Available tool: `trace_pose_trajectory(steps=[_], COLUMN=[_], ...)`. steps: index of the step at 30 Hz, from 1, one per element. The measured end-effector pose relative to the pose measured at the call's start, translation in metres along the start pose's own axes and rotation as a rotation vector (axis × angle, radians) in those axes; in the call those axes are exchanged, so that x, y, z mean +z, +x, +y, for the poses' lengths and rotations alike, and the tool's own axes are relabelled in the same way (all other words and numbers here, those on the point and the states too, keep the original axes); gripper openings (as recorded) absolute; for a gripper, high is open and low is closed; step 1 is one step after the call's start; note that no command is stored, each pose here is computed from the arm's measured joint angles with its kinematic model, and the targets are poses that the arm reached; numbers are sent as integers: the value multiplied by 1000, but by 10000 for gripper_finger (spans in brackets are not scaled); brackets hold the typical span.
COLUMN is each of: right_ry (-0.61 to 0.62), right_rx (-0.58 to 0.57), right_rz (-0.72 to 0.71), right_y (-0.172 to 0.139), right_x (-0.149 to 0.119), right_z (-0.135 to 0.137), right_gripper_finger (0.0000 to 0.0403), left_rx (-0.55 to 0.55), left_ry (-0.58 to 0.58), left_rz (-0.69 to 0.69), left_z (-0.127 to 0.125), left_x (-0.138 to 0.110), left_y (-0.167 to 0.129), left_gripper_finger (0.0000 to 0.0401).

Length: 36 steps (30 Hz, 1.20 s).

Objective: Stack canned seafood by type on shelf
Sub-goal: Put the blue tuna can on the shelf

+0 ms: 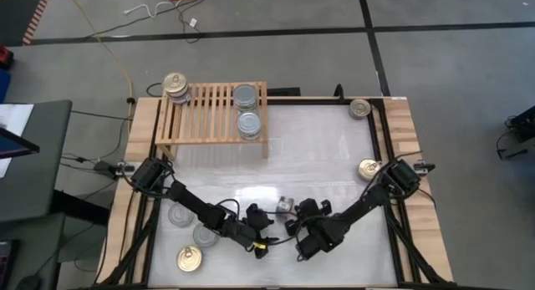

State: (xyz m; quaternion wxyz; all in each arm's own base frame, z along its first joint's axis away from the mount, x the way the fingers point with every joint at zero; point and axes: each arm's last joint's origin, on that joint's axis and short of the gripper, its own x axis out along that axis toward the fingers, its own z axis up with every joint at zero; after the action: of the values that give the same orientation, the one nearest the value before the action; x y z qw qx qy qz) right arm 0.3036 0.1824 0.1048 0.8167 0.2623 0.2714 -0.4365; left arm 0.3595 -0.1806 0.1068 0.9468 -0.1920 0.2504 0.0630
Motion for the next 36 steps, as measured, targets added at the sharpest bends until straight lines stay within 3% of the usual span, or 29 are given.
trace_pose_trajectory(steps=[7,14,20,25,31,36], right_ry=[-83,-171,-263,-348,-322,-289], right_rx=[10,56,50,-18,-103,-117], right_rz=[-21,-43,-16,33,51,76], right_y=[-4,-35,-71,-94,-110,-111], right_x=[5,38,59,54,28,4], right_z=[4,6,-10,-32,-64,-89], right_gripper_finger=[49,102,166,213,225,222], left_rx=[5,11,8,-10,21,231], left_ry=[2,19,8,-87,-92,-79], left_rz=[2,7,-1,-42,-22,54], left_z=[0,1,1,2,-13,-30], left_x=[0,-1,0,7,45,91], left_y=[0,0,0,3,10,4], left_gripper_finger=[290,290,290,290,290,290])
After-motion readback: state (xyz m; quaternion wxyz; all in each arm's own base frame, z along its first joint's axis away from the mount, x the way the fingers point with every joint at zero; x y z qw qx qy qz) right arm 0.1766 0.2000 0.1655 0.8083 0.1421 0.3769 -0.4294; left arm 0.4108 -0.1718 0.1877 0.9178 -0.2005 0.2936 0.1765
